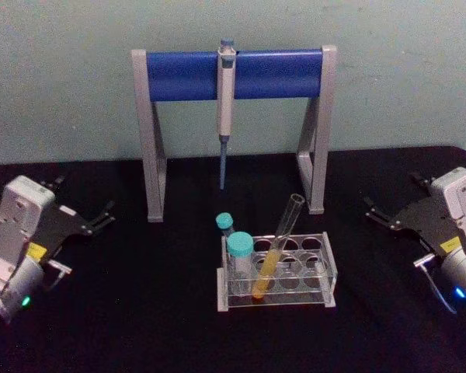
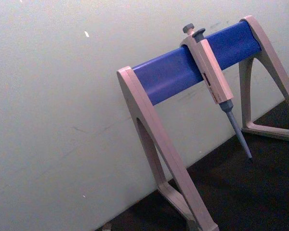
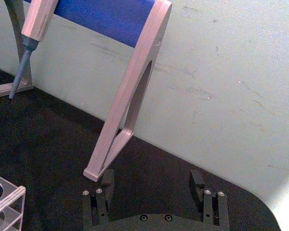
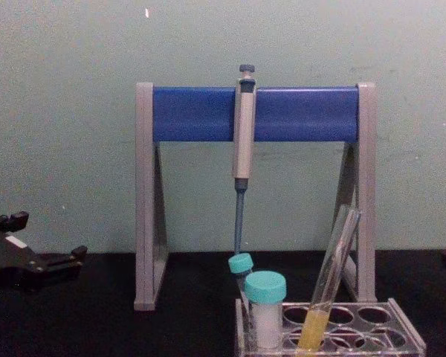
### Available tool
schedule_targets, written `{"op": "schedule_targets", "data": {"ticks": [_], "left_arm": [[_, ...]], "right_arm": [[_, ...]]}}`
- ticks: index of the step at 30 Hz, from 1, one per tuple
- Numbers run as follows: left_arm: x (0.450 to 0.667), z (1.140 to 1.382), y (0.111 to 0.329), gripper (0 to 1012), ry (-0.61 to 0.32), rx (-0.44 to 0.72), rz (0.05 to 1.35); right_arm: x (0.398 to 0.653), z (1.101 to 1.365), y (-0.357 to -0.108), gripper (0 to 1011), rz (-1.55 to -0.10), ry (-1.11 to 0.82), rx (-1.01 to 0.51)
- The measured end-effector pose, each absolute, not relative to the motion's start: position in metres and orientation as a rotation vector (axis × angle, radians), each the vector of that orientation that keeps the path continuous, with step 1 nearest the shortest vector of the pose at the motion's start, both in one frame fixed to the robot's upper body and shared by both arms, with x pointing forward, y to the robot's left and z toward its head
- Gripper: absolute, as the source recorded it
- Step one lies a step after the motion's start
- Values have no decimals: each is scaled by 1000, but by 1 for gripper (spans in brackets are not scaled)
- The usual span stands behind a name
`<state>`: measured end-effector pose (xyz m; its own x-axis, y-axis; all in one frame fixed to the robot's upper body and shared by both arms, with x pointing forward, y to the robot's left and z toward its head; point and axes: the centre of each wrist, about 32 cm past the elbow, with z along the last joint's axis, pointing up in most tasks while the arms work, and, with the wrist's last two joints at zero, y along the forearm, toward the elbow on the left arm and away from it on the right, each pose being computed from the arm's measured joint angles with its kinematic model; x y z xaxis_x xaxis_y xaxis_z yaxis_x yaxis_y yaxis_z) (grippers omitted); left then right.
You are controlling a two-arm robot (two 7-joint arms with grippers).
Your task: Pick up the test tube from the test tube rack, shake it, then place it back into the test tube rack.
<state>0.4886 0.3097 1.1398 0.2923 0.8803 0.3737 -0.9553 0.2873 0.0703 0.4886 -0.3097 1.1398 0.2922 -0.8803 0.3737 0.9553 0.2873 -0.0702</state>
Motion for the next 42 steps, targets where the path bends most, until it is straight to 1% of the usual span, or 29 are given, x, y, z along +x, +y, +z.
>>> {"op": "schedule_targets", "data": {"ticks": [42], "left_arm": [[489,1140,310,1001,-285,304,1248]], "right_arm": [[489,1140,-310,1000,-1248,-285,-304]]}}
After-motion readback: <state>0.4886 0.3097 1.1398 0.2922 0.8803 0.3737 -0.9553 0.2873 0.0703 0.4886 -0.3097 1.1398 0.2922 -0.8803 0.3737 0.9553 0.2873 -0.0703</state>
